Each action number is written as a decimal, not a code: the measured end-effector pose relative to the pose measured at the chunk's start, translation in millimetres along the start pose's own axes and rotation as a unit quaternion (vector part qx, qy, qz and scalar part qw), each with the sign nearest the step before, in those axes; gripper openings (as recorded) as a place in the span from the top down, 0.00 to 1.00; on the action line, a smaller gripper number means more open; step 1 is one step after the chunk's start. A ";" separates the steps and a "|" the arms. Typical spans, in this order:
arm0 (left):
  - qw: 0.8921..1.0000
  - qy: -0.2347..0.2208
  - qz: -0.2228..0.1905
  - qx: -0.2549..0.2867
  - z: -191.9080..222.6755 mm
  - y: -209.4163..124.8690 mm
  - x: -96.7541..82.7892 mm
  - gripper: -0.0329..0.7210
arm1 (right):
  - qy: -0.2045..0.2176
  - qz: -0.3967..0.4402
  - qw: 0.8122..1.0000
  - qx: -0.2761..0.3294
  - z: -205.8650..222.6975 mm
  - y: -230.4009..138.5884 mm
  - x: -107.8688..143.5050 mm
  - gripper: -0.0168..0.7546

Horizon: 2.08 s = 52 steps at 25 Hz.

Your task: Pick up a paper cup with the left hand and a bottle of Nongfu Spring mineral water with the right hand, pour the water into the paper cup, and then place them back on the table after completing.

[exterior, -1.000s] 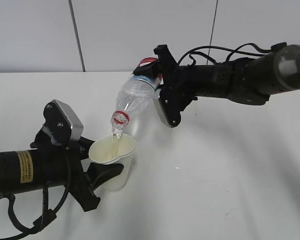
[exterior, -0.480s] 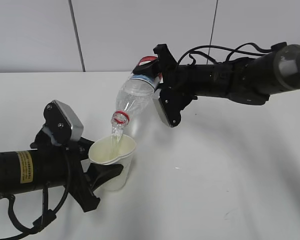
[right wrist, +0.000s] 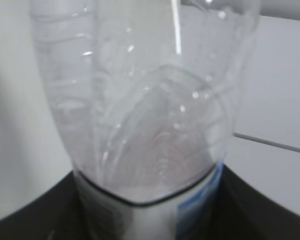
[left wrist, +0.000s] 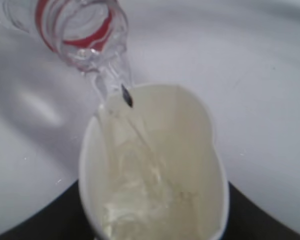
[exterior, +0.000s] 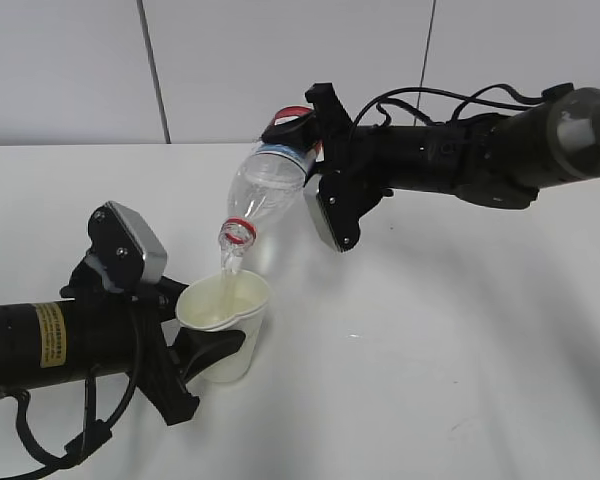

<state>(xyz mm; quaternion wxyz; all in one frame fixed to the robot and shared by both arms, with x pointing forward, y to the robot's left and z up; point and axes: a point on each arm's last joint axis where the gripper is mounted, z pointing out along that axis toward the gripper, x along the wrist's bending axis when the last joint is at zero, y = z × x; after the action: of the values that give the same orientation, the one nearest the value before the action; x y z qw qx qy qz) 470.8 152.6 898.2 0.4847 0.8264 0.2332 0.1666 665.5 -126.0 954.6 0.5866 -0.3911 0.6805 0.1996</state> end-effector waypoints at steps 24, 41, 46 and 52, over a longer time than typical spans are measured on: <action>0.995 0.081 -0.009 -0.059 -2.1 10.3 14.8 0.46 | 0.001 0.450 0.893 0.005 0.2 -1.1 0.1 0.46; 0.981 0.151 -0.058 -0.108 3.3 2.7 28.4 0.46 | 0.028 0.742 0.658 -0.126 -30.5 6.8 18.1 0.46; 0.982 0.145 -0.056 -0.109 5.1 0.7 27.4 0.46 | 0.021 0.773 0.623 -0.114 -50.4 -2.3 37.8 0.46; 0.985 0.129 -0.053 -0.106 11.1 -7.3 24.4 0.46 | 0.042 0.793 0.597 -0.111 -60.2 13.3 55.7 0.46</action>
<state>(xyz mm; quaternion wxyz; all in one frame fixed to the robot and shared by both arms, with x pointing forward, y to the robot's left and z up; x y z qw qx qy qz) 495.1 161.0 887.7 0.5437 0.7285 0.3179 0.2696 616.3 -178.4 912.9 0.1199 0.2322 0.7193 0.6437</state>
